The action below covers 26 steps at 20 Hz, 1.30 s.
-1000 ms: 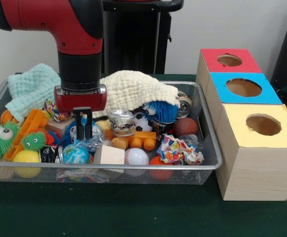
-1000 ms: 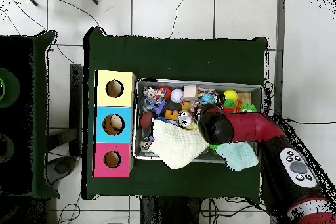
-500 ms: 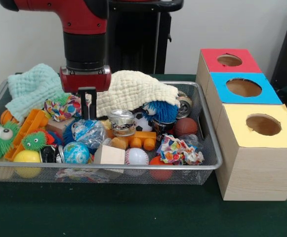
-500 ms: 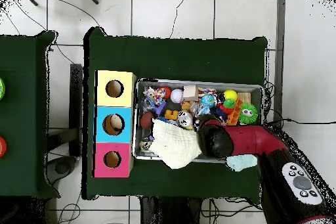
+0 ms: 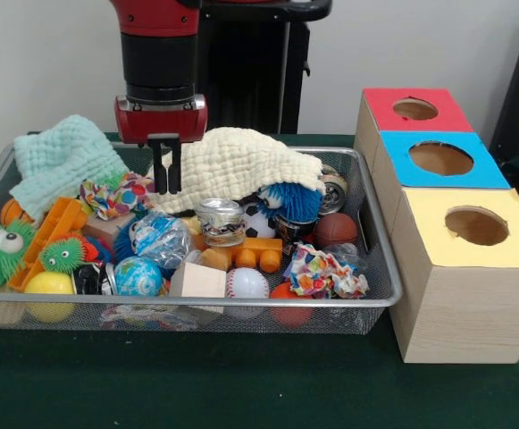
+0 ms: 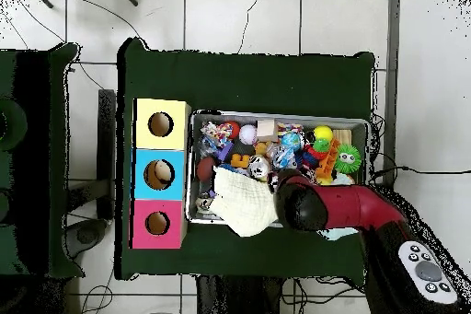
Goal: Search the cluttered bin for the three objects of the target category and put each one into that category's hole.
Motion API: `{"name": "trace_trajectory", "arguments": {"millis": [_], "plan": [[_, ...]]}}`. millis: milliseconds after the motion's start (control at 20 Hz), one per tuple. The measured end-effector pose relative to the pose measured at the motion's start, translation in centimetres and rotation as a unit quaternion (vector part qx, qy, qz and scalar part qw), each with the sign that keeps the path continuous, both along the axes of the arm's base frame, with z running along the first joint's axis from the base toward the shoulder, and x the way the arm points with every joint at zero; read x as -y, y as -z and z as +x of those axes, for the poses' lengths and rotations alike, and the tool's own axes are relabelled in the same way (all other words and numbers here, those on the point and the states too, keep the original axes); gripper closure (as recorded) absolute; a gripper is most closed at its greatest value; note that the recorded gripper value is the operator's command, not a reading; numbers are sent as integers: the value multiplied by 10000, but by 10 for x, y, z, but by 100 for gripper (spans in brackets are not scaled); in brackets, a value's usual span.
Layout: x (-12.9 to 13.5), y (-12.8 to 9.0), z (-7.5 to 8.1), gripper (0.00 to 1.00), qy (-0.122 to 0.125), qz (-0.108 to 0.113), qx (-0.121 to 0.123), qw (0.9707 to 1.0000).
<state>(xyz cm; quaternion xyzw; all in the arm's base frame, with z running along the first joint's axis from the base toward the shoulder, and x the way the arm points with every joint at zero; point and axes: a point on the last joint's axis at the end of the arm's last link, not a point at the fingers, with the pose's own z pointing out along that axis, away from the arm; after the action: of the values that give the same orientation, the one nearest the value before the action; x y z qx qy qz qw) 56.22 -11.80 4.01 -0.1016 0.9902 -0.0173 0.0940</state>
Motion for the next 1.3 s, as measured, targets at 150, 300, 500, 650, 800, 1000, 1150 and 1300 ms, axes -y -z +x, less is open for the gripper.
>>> {"name": "trace_trajectory", "arguments": {"millis": [150, 300, 500, 650, 800, 1000, 1150, 1300], "plan": [[1, 0, -3, 100, 12, -4, -25, 10000], [6, 0, -4, 0, 61, 1, -21, 10000], [19, 1, -7, 0, 184, 9, -6, 9998], [30, 5, -12, 0, 298, 41, -15, 9995], [34, 14, -19, 0, 376, 113, -87, 9992], [33, 24, -25, 0, 407, 193, -177, 9988], [29, 32, -29, 0, 400, 235, -249, 9986], [22, 41, -35, 0, 308, 196, -295, 9989]]}}
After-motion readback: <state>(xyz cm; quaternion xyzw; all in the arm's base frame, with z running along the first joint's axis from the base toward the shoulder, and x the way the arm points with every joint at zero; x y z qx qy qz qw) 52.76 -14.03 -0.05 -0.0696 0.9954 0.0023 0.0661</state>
